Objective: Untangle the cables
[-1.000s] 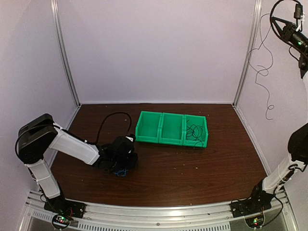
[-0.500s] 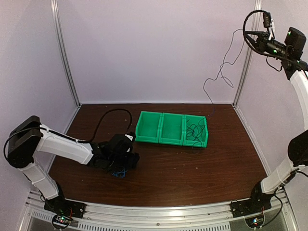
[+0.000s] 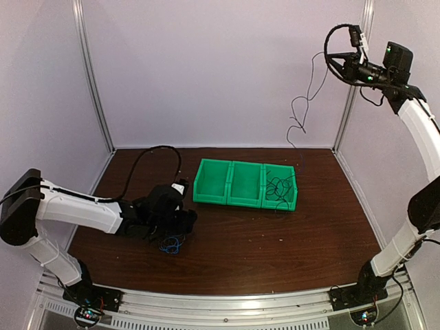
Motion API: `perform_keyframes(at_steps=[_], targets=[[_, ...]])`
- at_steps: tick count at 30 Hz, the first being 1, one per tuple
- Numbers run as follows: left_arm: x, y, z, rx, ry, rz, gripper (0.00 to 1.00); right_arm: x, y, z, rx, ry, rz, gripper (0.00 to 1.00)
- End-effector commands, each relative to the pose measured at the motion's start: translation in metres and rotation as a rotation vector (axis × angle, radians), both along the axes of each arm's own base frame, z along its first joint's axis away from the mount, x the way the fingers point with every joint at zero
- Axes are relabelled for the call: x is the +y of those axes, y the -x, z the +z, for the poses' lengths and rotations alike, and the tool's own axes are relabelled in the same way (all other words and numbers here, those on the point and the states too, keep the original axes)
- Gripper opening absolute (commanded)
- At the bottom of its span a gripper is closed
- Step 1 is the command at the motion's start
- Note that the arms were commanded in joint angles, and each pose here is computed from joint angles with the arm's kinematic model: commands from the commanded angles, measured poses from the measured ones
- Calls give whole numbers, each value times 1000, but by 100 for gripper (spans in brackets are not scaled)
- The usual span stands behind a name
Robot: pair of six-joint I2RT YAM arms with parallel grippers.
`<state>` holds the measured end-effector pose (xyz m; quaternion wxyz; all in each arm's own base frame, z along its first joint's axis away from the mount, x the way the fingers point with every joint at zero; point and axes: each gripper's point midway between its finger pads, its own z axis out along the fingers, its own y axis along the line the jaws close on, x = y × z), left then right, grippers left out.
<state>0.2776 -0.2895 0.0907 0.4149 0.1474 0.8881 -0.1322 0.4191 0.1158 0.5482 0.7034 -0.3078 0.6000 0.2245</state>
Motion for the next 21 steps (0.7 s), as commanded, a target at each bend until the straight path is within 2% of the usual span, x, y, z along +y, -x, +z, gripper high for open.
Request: perform_keyframes(at_steps=[1, 11, 21], targets=[[7, 0, 6, -31, 4, 23, 68, 1, -18, -39, 71, 29, -32, 0], [16, 0, 5, -54, 25, 63, 67, 46, -18, -134, 264, 87, 79, 0], [23, 2, -4, -43, 4, 75, 67, 51, -18, -198, 381, 92, 80, 0]])
